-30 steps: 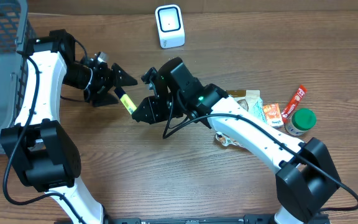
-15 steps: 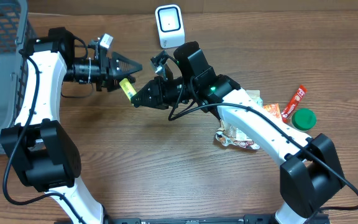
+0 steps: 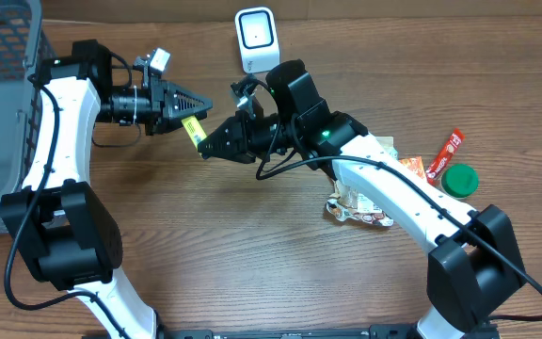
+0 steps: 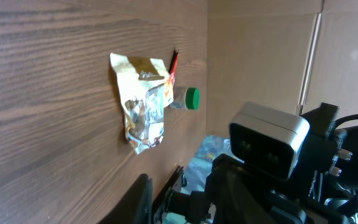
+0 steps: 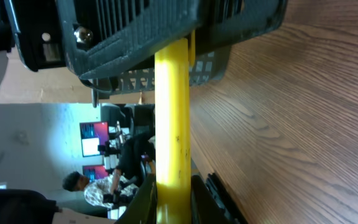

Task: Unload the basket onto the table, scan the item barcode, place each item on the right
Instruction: 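Raise the highlighter with the right gripper to the white scanner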

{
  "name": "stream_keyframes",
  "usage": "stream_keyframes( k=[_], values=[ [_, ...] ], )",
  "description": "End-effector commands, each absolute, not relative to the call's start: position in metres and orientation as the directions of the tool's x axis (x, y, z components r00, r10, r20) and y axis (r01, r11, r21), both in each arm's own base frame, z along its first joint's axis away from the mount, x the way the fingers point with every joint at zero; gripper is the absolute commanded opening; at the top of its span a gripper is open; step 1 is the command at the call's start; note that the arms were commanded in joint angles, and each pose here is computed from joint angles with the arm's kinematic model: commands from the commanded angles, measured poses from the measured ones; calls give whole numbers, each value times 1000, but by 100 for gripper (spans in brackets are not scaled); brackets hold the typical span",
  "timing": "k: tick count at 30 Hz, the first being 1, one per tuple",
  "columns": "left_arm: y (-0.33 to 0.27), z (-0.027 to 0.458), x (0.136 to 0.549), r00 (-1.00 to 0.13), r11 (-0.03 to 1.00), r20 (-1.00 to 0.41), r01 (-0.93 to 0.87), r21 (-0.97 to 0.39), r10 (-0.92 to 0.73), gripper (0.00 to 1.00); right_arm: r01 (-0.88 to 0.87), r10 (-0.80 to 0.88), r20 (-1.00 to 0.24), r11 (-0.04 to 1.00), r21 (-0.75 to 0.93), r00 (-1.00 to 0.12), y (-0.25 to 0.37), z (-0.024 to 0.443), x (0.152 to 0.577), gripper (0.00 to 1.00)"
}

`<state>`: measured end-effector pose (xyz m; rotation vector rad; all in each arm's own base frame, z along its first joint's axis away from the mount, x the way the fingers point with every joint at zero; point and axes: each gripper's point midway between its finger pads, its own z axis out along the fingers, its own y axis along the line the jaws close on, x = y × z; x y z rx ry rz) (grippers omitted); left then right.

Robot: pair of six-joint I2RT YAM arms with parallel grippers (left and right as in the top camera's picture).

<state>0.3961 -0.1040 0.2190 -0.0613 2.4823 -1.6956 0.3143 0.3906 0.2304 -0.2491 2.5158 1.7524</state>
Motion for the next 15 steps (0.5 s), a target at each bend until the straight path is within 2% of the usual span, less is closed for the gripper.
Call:
stream_keyframes(
  k=[1,3,6,10,15],
  values=[
    [-109,243,405,-981,273,-152,114,-955,-121,27,-122,-4,-129,354,927,-992,384,238,329,9],
    [-110,252,408,-974,233,-189,156,-960,-124,28,-118,5,-127,343,932,-992,385,241,331,9],
    [-113,278,413,-953,98,-271,260,-961,-134,30,-110,43,-130,319,941,-991,383,250,341,8],
    [-113,283,414,-948,73,-287,279,-957,-136,31,-118,62,-144,306,945,-988,379,254,349,9],
    [-113,289,412,-948,40,-286,283,-958,-139,27,-111,101,-151,319,941,-983,371,253,360,9]
  ],
)
